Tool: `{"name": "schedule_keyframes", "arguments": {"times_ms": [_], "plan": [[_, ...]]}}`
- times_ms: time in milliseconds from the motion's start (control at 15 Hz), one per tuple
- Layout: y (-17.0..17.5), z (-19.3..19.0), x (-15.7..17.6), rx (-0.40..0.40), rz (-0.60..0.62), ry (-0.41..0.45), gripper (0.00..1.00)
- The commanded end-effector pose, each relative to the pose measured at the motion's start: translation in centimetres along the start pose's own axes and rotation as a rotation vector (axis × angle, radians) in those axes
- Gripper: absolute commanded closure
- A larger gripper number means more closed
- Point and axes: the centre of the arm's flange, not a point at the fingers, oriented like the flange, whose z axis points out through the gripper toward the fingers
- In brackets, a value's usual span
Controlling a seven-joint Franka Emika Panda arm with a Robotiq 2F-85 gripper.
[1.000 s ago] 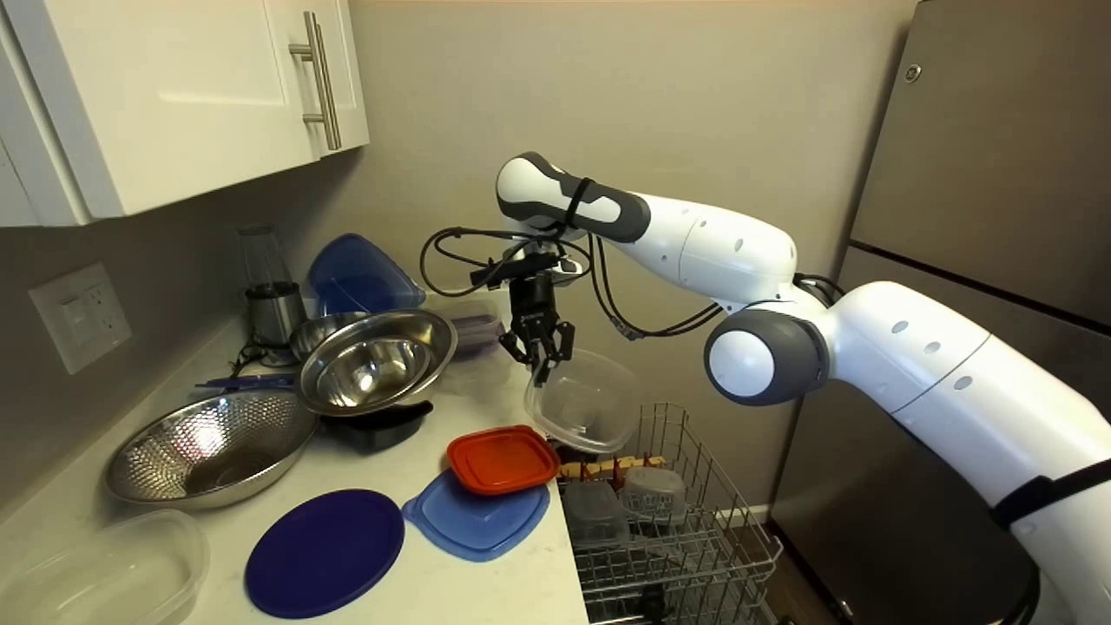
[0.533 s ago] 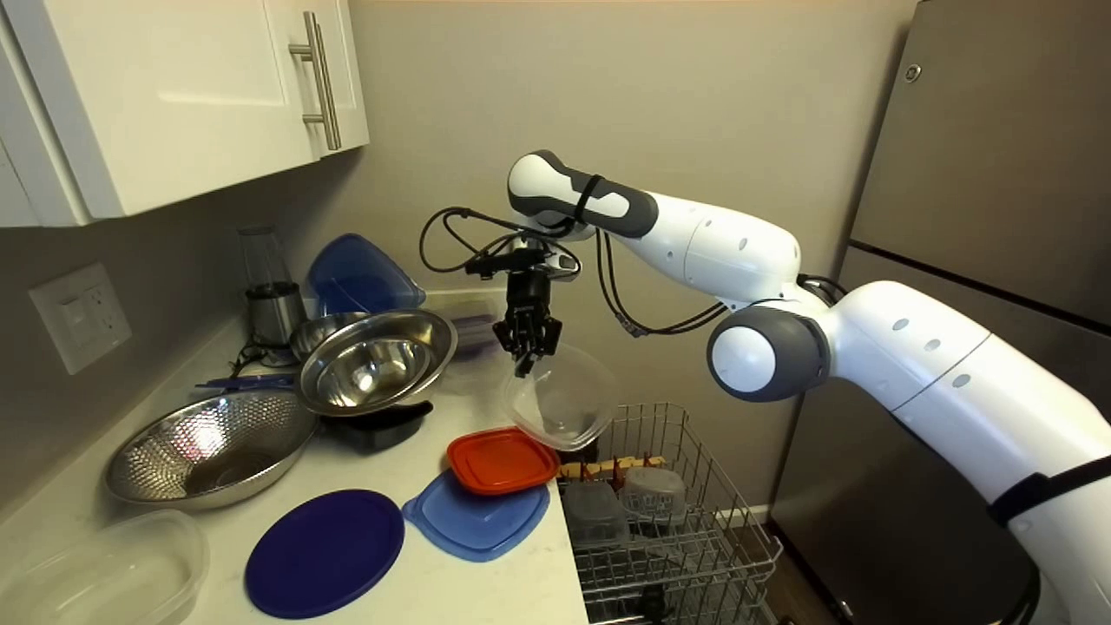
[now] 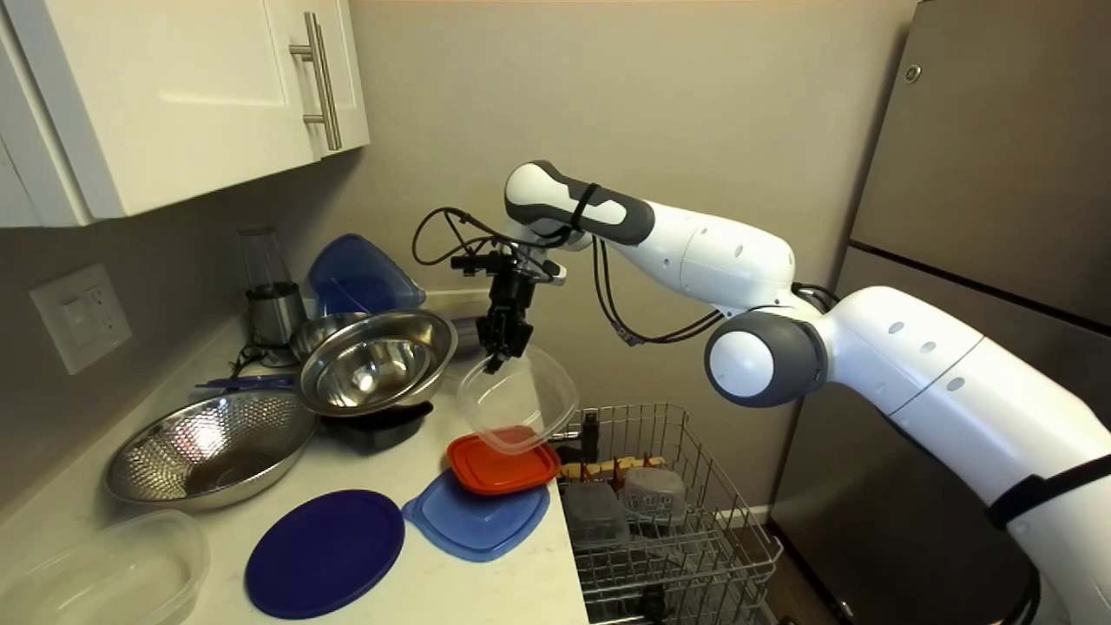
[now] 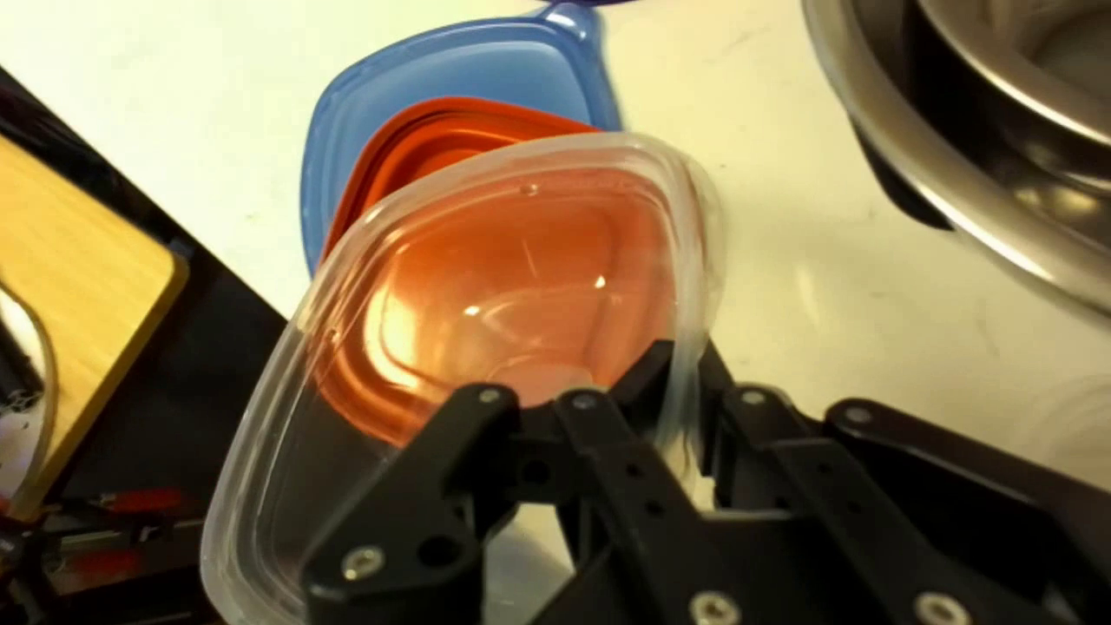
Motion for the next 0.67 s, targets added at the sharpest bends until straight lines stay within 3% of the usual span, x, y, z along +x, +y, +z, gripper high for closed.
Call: {"name": "schedule_keyframes", "arguments": {"times_ms": [0, 200, 600], "plan": [[0.4, 3.5, 0.8, 0.093, -0.021, -0.082, 0.98], [-1.7, 5.4, 1.4, 0.142, -0.046, -0.114, 0.98], [-2.1, 7.8, 0.0, 0.132, -0.118, -0.156, 0.98]]}}
